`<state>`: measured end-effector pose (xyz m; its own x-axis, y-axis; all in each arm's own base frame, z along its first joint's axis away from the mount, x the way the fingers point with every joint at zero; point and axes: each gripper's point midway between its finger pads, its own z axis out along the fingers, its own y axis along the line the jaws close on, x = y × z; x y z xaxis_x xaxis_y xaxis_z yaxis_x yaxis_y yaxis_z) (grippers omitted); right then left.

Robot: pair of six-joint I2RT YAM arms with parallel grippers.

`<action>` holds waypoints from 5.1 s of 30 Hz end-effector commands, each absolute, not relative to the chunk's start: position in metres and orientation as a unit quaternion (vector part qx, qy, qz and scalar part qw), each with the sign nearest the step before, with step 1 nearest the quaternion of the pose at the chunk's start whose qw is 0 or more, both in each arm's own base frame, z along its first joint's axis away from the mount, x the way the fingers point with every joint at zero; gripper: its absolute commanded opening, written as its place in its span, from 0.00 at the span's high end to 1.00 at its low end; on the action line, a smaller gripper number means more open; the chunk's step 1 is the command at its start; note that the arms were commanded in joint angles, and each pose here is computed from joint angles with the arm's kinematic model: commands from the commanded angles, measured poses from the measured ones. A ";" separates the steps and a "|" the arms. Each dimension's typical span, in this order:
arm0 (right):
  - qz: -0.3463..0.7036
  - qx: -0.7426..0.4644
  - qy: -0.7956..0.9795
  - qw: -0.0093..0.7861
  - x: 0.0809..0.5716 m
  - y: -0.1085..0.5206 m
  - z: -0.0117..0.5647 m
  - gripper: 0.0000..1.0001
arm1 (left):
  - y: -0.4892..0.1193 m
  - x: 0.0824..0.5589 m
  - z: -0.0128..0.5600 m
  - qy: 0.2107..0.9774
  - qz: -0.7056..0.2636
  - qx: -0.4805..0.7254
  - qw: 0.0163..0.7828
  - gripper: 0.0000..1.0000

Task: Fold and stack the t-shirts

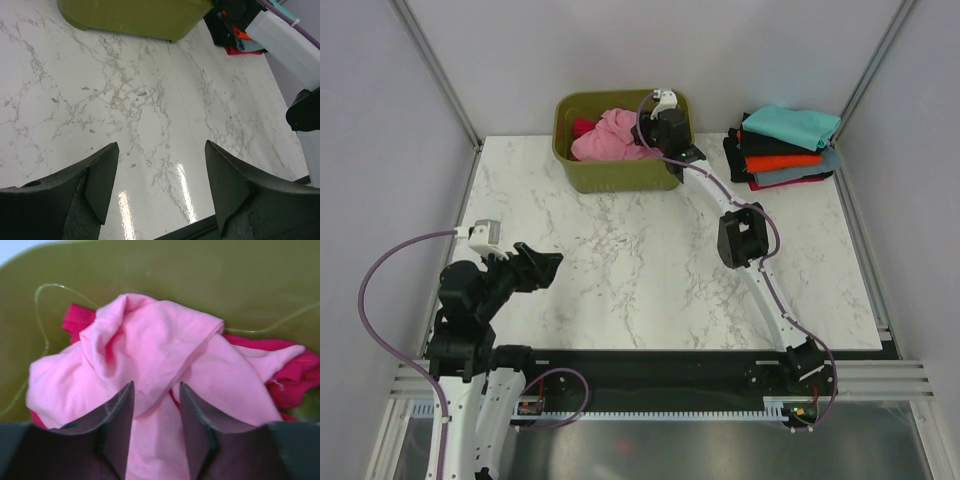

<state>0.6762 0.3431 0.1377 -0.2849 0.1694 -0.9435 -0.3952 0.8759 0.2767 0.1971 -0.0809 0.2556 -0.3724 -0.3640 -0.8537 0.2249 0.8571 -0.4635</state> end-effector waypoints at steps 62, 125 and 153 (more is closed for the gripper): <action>0.085 -0.140 0.838 0.520 0.584 0.316 0.193 0.99 | -0.081 0.198 0.267 0.768 -0.264 -0.018 0.584 0.21; 0.262 -0.075 0.800 0.535 0.219 0.158 0.307 1.00 | 0.192 0.478 0.191 0.860 0.055 -0.358 0.360 0.40; 0.115 -0.047 0.897 0.425 0.323 0.175 0.180 0.02 | -0.058 0.336 0.295 0.876 -0.081 -0.078 0.469 0.14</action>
<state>0.3168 0.1713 0.1653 -0.6983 -0.0503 -0.7141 -0.1915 0.9743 0.1187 0.3507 -0.0188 0.3431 -0.4174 -0.2921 -0.8605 -0.1615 0.9557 -0.2461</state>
